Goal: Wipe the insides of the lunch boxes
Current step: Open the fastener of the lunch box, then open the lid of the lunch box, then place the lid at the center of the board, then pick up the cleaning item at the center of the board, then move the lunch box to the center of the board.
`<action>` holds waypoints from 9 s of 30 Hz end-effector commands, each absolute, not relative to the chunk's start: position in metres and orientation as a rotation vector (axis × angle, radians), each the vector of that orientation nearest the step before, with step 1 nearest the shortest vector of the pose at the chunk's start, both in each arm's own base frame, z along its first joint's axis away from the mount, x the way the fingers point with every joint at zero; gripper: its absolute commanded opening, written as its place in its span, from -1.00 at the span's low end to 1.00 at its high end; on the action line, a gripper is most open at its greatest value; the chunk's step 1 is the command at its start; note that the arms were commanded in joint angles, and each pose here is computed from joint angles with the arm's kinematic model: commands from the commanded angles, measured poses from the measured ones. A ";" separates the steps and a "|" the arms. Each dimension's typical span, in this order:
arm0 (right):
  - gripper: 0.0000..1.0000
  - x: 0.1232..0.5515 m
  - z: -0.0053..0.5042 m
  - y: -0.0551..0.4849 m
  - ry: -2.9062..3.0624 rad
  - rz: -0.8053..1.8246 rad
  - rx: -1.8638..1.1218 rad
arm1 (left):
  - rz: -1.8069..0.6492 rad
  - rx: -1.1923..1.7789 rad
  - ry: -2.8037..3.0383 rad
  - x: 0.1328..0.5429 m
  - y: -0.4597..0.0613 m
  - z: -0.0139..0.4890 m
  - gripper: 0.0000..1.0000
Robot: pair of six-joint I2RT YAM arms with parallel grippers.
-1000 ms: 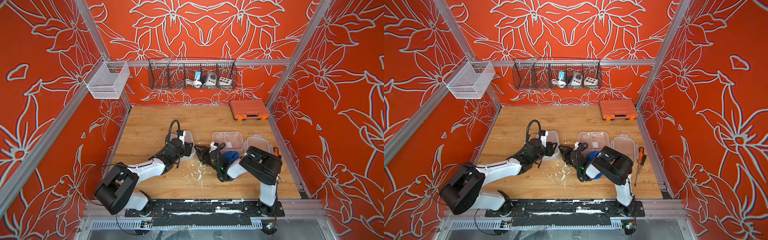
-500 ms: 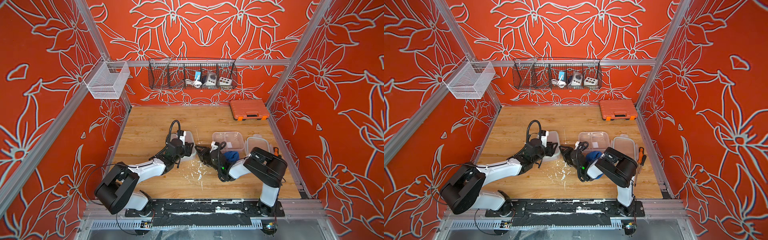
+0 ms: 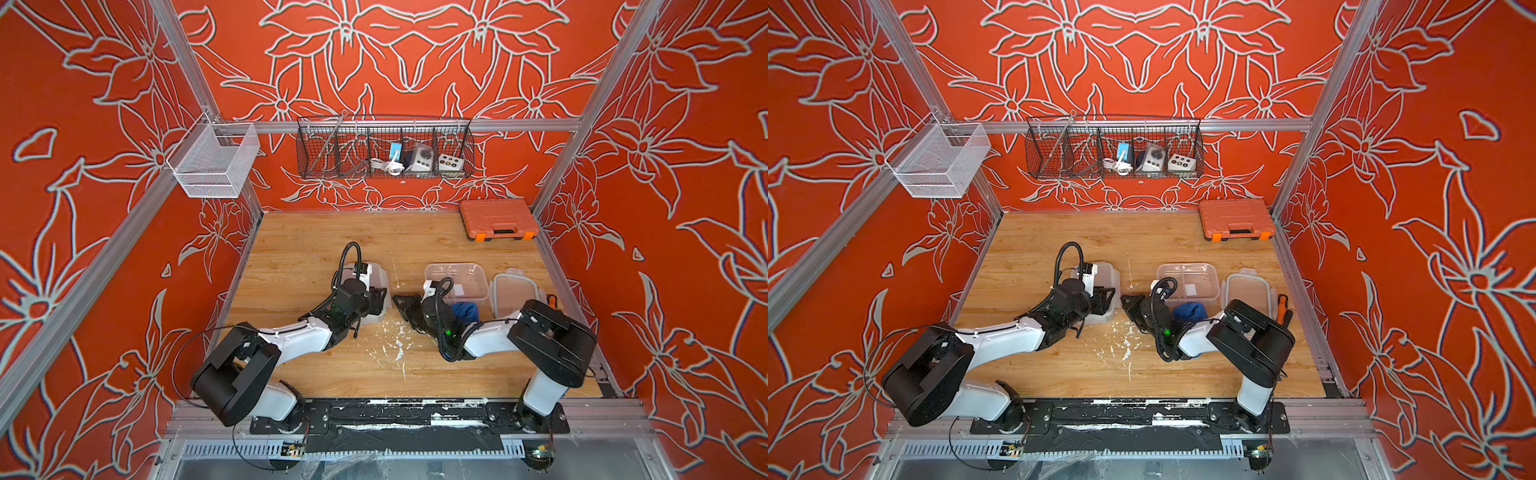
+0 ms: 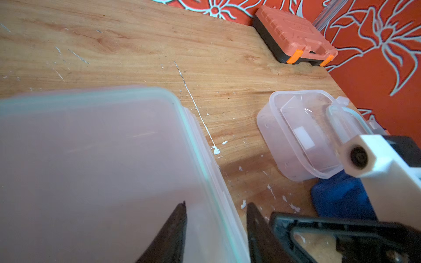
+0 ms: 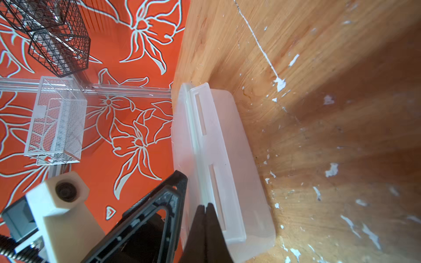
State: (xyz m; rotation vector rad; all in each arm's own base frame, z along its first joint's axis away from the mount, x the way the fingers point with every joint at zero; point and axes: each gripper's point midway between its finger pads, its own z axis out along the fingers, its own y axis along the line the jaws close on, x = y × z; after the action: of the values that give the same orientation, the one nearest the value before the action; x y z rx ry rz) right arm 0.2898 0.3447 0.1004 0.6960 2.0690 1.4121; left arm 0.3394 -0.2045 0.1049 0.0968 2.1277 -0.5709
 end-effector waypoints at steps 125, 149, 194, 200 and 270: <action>-1.00 0.253 0.205 0.480 2.316 0.772 -0.506 | -0.291 -0.675 1.801 0.286 0.034 0.255 0.72; -1.00 0.247 0.171 0.553 1.995 0.161 -0.886 | -0.091 -0.856 1.735 0.264 0.077 0.259 0.94; 0.31 0.208 0.184 0.173 2.403 0.108 -0.196 | -0.545 -0.434 2.061 0.297 -0.029 0.178 0.86; 0.33 0.196 0.135 0.134 2.562 0.092 -0.020 | -0.560 -0.285 2.183 0.298 -0.090 0.152 0.85; -1.00 0.327 0.120 0.436 2.600 0.802 -0.612 | -0.593 -0.344 2.289 0.317 -0.103 0.103 0.75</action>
State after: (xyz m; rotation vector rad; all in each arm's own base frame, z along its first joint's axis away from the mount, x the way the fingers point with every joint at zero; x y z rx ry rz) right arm 0.3216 0.4219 0.1211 -0.6230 2.6087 0.7532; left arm 0.3154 -0.1037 0.1013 -0.3395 2.3057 -0.5785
